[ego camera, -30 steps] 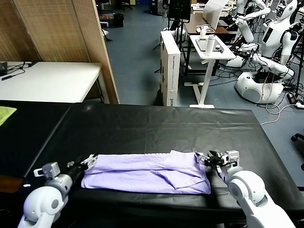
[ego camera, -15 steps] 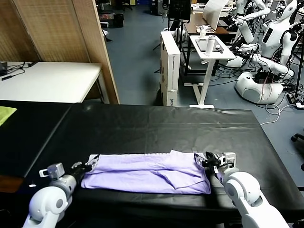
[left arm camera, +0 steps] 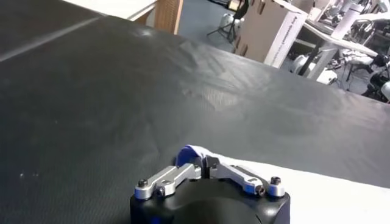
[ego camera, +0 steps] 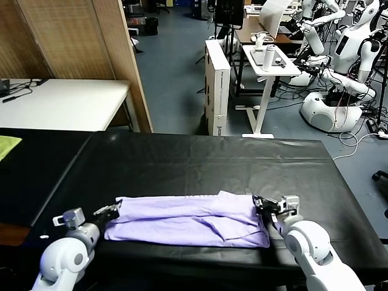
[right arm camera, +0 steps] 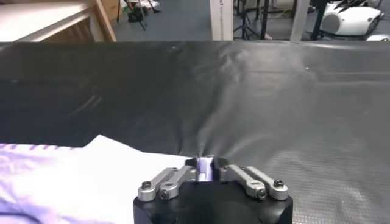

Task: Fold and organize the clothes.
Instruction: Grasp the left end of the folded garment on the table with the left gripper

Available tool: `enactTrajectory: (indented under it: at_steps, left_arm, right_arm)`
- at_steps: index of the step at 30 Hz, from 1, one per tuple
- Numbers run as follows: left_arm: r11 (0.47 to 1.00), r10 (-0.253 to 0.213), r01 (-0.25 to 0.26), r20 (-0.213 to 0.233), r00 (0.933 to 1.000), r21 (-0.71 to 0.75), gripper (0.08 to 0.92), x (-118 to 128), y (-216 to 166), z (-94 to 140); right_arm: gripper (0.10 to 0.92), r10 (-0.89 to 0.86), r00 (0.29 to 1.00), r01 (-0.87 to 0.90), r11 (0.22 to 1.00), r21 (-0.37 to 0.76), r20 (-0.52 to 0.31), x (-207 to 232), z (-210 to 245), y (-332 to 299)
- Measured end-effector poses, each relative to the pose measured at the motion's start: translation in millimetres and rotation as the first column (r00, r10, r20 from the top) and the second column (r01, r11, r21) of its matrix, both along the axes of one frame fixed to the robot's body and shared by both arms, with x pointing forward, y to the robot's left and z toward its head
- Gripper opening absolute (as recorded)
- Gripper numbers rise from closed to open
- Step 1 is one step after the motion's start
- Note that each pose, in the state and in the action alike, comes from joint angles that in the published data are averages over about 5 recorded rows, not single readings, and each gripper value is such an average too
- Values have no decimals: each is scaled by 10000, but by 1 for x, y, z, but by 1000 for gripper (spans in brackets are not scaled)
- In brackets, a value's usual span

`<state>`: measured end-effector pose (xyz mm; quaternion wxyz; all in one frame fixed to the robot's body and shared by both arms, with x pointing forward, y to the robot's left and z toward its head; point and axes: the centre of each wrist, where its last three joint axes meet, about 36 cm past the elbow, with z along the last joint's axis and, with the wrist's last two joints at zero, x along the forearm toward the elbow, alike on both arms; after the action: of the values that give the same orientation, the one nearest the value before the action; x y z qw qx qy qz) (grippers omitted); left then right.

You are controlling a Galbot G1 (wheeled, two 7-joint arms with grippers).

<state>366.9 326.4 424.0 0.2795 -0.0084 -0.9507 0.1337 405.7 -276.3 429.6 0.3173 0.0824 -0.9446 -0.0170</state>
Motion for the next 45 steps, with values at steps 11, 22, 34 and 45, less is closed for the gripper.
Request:
enactTrajectory:
  at_steps: [11,22,34,45]
  left_arm:
    - [9999,-166,167,299,9994,-39,152,36,-4,1]
    - [9997,-258,258,557,9981,8,256,55,0,10]
    - [9985,-386,391,151,9991,-371,882,23,10,21]
    - [9571,-740,557,-541,9958,-2843,907,16,48,29]
  right_arm:
    - [159,-859,9919,852,9963,119,940,15,-9,-1]
    - [402,-611,9897,562,9976,406,1297,18,-5,-7]
    - [903,-153,9838,124,9998,177,1787,-13,38,-23]
    - [907,224,9799,-233,9997,25,1980,-60,61,-27]
